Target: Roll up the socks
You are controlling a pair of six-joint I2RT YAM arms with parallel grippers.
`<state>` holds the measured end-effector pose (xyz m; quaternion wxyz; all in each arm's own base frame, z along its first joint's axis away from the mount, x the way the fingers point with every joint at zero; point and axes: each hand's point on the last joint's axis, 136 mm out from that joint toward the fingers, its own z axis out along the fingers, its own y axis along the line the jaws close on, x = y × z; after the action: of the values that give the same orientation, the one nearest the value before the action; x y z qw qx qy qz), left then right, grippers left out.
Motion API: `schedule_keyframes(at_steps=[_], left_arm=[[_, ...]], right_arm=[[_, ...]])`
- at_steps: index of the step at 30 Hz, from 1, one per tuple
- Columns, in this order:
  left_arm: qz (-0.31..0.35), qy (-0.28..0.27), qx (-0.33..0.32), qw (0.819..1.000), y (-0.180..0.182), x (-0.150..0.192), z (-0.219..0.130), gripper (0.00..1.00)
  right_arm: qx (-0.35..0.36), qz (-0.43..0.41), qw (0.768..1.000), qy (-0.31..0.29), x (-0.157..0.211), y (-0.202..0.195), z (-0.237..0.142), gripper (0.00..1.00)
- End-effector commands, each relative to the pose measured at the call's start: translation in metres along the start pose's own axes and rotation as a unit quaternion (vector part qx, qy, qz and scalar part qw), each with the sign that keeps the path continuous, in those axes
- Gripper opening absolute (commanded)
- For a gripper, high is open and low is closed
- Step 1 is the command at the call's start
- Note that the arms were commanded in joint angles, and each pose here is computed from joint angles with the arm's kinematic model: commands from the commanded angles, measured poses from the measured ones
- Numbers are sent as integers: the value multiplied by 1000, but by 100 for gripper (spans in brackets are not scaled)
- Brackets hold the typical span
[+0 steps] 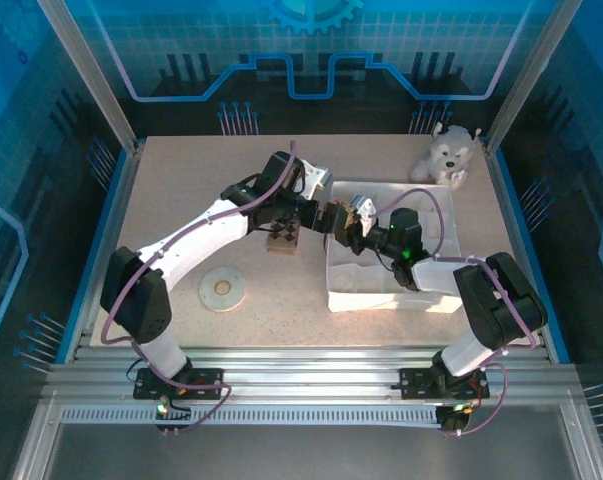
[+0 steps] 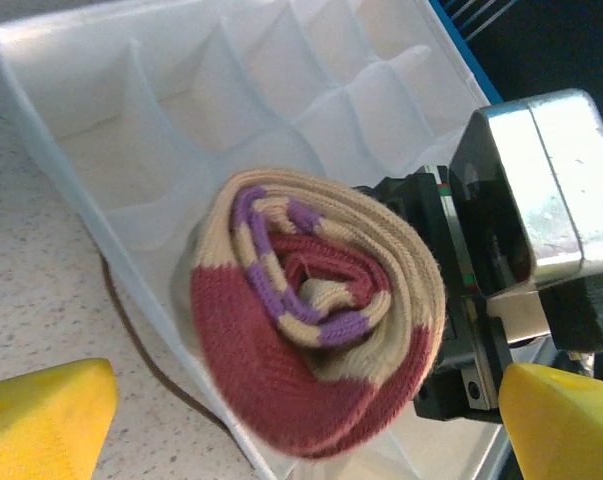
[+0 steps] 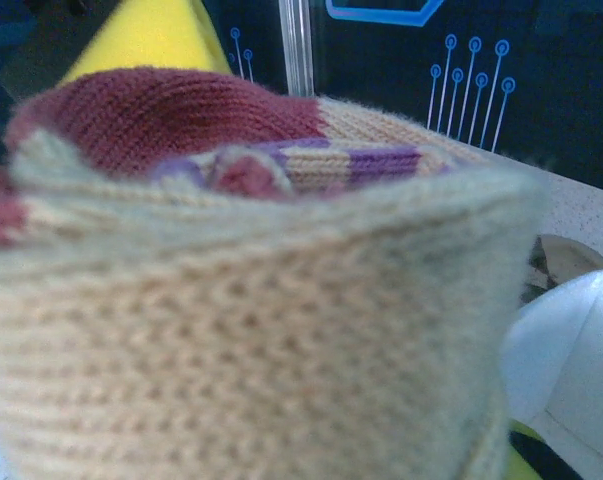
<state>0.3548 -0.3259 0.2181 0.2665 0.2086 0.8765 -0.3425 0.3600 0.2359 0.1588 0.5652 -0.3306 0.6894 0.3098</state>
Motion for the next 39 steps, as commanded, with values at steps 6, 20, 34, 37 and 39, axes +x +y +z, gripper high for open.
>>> schedule_keyframes(at_steps=[6,20,34,37,39], left_arm=[[-29,25,45,998,-9,0,15,98],[-66,0,64,996,-8,-6,26,87],[-80,11,81,993,-9,0,36,81],[-83,18,79,993,-8,4,37,81],[-84,18,85,993,-9,5,38,81]], right_arm=[[-32,-26,998,-37,-21,11,3,1],[-45,24,993,-108,-52,14,2,2],[-59,37,992,-106,-59,23,1,4],[-61,31,993,-100,-61,26,2,4],[-63,32,993,-99,-63,28,1,4]])
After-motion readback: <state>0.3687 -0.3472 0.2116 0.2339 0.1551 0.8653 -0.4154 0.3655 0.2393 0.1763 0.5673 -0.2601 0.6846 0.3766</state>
